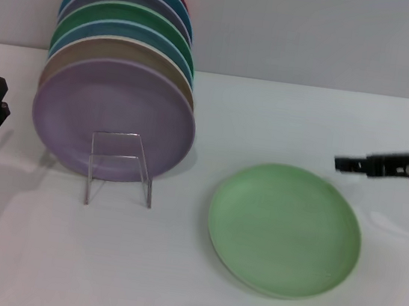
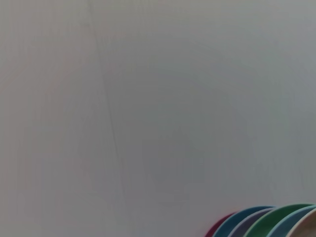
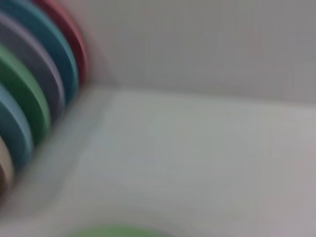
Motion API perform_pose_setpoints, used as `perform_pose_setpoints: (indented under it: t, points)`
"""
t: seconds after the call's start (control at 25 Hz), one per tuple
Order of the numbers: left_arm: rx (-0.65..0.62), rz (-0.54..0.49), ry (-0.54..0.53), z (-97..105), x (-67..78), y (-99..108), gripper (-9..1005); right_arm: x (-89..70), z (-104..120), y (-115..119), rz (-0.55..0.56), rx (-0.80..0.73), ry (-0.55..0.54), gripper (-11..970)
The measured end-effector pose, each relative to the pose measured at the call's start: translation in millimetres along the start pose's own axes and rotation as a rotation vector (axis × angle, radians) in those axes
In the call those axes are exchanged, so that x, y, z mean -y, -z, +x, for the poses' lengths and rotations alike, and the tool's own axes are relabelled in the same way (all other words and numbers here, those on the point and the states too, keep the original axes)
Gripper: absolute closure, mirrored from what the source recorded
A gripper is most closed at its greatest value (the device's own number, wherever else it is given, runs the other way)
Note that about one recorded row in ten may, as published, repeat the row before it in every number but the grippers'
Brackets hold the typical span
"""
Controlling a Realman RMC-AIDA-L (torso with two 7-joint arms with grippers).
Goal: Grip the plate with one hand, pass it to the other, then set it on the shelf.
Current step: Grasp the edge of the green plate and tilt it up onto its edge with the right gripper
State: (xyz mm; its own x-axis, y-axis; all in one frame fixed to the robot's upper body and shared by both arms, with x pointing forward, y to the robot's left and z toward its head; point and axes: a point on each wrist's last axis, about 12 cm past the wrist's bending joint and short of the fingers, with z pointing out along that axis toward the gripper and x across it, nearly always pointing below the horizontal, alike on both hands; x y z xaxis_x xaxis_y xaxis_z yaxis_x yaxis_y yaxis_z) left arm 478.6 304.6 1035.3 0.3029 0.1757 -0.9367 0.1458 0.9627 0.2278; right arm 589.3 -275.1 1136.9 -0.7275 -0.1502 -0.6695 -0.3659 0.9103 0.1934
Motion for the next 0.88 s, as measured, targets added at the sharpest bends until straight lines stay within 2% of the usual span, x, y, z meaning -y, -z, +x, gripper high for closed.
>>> perform_pose_setpoints:
  t: [0.12,0.32,0.64,0.88]
  points:
    - [-0.004,0.004,0.0,0.4,0.6,-1.4,195,-4.4,1.5,-4.8,0.035,-0.092,0.045,195]
    - [-0.004,0.005,0.0,0.5,0.7,-1.6,196,-7.5,2.2,-7.9,0.032,-0.118,0.055,196]
    - [0.001,0.005,0.003,-0.3,1.3,-3.1,196,-9.6,7.3,-29.8,0.043,-0.221,0.082,195]
    - [0.004,0.005,0.004,-0.7,1.5,-3.5,196,-14.2,5.5,-34.5,0.048,-0.231,0.091,195]
